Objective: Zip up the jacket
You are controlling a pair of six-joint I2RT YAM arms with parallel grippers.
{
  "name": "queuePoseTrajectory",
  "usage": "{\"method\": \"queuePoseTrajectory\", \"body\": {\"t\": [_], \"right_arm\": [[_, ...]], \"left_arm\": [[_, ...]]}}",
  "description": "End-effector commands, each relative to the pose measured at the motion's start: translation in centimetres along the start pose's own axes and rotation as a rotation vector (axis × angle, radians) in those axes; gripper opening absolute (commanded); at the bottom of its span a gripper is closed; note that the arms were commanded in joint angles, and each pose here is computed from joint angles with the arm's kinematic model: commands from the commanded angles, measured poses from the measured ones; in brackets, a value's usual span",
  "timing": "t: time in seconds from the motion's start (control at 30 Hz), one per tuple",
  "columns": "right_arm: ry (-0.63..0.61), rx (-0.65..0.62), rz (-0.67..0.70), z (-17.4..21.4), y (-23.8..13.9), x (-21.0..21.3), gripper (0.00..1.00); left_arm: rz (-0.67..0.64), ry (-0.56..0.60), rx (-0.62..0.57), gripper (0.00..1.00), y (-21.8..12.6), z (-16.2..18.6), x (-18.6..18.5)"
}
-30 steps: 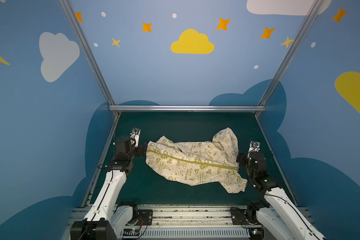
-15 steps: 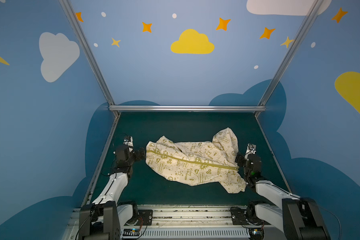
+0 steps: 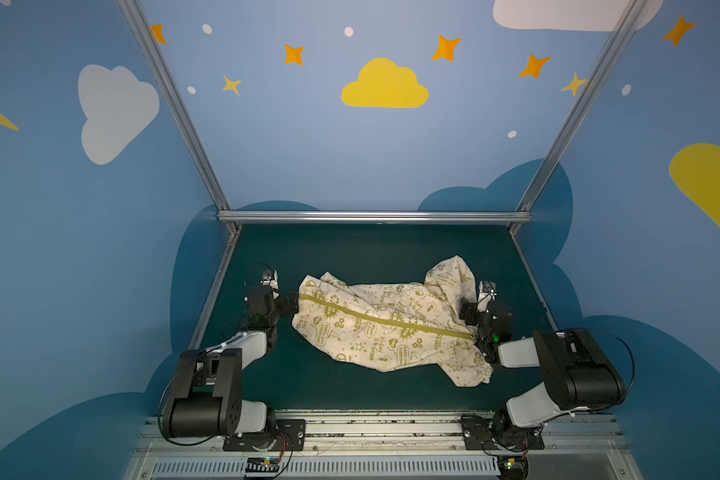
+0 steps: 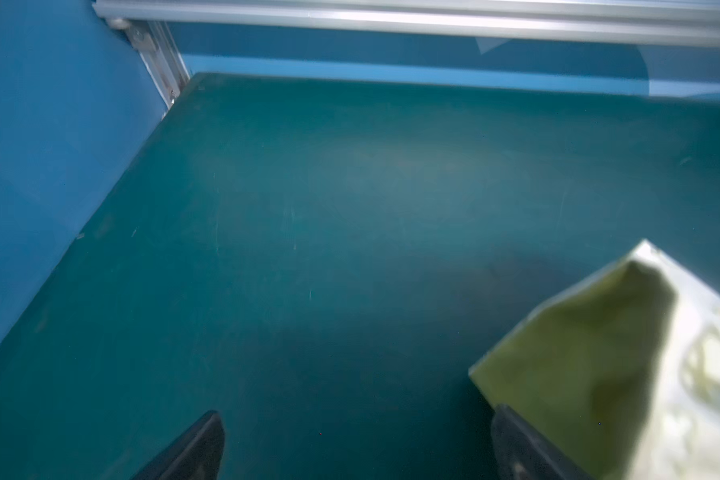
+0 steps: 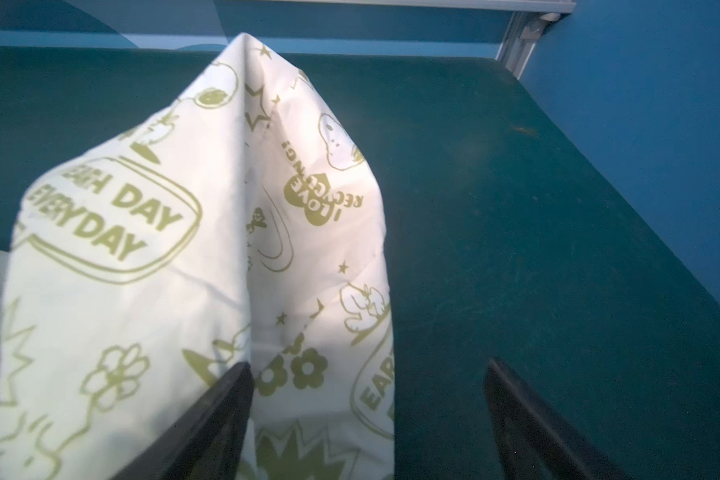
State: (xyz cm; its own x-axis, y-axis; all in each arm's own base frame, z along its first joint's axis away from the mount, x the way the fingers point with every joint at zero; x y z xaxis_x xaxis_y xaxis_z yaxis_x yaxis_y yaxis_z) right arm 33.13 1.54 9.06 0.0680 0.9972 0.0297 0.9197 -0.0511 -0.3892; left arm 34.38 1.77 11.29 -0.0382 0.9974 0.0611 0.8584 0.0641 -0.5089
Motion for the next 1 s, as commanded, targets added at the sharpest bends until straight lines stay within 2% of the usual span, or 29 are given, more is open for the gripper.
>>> {"method": "queuePoseTrajectory", "body": {"t": [0.0,0.13,0.2,0.33,0.43,0.53,0.63,0.73,0.83,0.97], "right_arm": [[0.011,-0.049,-0.082,-2.3,0.8,0.5,0.88],[0.026,-0.026,-0.092,-2.4,0.9,0.3,0.88],[0.028,-0.026,-0.092,-2.3,0.9,0.3,0.88],[0.029,-0.026,-0.093,-2.3,0.9,0.2,0.88],[0.028,-0.018,-0.095,-2.3,0.9,0.3,0.89],[0.029,-0.015,-0.095,-2.3,0.9,0.3,0.88],[0.029,-0.021,-0.095,-2.4,0.9,0.3,0.89],[0.029,-0.018,-0.095,-2.3,0.9,0.3,0.88],[0.028,-0.018,-0.095,-2.3,0.9,0.3,0.89],[0.031,-0.014,-0.094,-2.3,0.9,0.2,0.89]], "left_arm": [[0.042,0.018,0.028,0.99,1.2,-1.4,-0.4],[0.178,0.069,0.12,0.99,3.1,-1.4,-2.0],[0.161,0.062,0.135,0.99,3.6,-1.4,-2.0],[0.12,0.033,-0.004,0.99,2.2,-1.1,-1.7],[0.101,0.033,-0.111,0.99,0.7,0.0,-1.5],[0.11,0.055,-0.207,0.99,0.5,0.9,-1.9],[0.121,0.061,-0.102,0.99,0.8,0.6,-2.1],[0.112,0.056,-0.156,0.99,0.9,0.7,-2.0],[0.116,0.059,-0.112,0.99,0.9,0.6,-2.0],[0.115,0.056,-0.114,0.99,0.9,0.6,-2.0]]}}
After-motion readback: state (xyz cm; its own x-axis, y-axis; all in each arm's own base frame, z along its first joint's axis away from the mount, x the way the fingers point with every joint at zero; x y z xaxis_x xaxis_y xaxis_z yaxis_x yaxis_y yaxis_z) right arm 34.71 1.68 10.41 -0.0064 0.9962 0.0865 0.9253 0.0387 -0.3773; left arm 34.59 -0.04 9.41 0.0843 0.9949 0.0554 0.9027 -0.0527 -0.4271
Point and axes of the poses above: each gripper's point midway between its finger pads, its own y axis out along the fingers, its own x axis along the line the jaws close on, z = x × y, the point moved 5 cm from there along -y, back along the fingers, and after that the axes turned 6 degrees about y, right-handed, at the moved point
